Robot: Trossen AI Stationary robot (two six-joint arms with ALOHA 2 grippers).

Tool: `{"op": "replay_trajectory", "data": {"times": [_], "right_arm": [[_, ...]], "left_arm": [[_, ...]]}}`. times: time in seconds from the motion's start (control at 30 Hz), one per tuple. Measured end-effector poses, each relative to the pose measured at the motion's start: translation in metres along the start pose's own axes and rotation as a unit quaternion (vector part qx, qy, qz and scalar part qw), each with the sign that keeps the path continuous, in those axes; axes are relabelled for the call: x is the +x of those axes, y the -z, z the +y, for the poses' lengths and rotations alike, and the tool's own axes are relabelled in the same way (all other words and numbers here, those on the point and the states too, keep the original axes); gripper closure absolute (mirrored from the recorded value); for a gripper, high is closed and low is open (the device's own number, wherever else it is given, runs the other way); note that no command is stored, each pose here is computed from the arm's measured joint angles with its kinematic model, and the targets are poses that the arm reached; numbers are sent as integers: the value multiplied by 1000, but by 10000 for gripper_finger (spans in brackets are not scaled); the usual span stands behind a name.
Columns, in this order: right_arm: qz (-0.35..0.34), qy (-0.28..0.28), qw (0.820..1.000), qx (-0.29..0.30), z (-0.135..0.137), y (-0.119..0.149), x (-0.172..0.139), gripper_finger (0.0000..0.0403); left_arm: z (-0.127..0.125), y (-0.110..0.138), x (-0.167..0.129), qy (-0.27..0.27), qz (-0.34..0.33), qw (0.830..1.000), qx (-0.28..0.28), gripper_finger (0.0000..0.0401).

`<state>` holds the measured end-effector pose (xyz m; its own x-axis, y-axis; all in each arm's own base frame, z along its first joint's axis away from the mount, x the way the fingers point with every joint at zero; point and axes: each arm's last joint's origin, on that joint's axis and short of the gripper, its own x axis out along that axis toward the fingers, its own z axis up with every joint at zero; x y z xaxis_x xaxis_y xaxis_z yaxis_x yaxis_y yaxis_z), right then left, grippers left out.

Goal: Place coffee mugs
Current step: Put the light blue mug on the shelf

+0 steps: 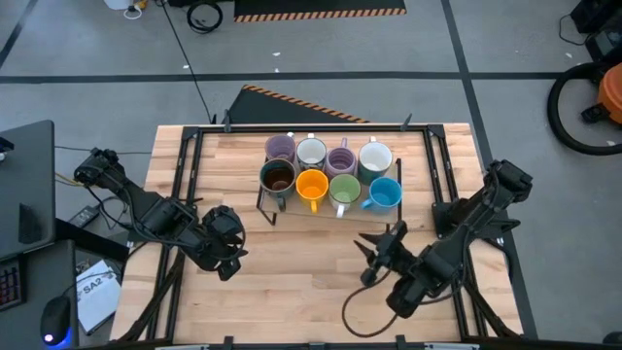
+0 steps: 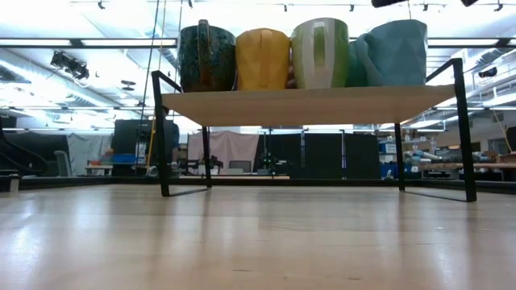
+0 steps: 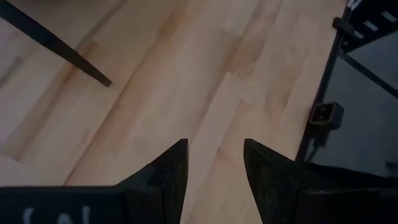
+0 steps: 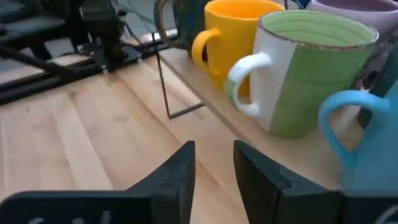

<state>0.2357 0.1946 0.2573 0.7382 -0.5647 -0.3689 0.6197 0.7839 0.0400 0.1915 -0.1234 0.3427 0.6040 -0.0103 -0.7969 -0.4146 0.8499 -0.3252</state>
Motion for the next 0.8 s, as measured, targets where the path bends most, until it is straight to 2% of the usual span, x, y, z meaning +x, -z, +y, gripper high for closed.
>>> {"op": "replay_trajectory", "data": {"times": [0.1, 0.2, 0.33, 0.4, 0.47, 0.57, 0.63, 0.8], "right_arm": [[-16, 9, 1000, -13, 0, -3, 2, 318], [-4, 7, 997, -77, 0, -9, 0, 341], [113, -2, 984, -140, -9, -13, -5, 360], [164, 11, 974, -156, -16, -17, -12, 365], [186, 34, 967, -172, -25, -22, -24, 369], [186, 75, 966, -162, -40, -27, -39, 370], [176, 64, 971, -150, -48, -26, -40, 371], [193, 88, 968, -135, -71, -22, -36, 373]], "left_arm": [[-1, 1, 0, 10, 18, 1000, -1, 239], [-1, 2, 0, 13, 25, 1000, -1, 239], [-1, 1, 0, 14, 25, 1000, -1, 239], [-1, 1, 0, 14, 25, 1000, -1, 239], [-1, 1, 0, 14, 25, 1000, -1, 239], [-1, 1, 0, 13, 24, 1000, 1, 239], [-1, 1, 0, 13, 23, 1000, 1, 239], [-1, 1, 0, 8, 12, 1000, 1, 239]]}}
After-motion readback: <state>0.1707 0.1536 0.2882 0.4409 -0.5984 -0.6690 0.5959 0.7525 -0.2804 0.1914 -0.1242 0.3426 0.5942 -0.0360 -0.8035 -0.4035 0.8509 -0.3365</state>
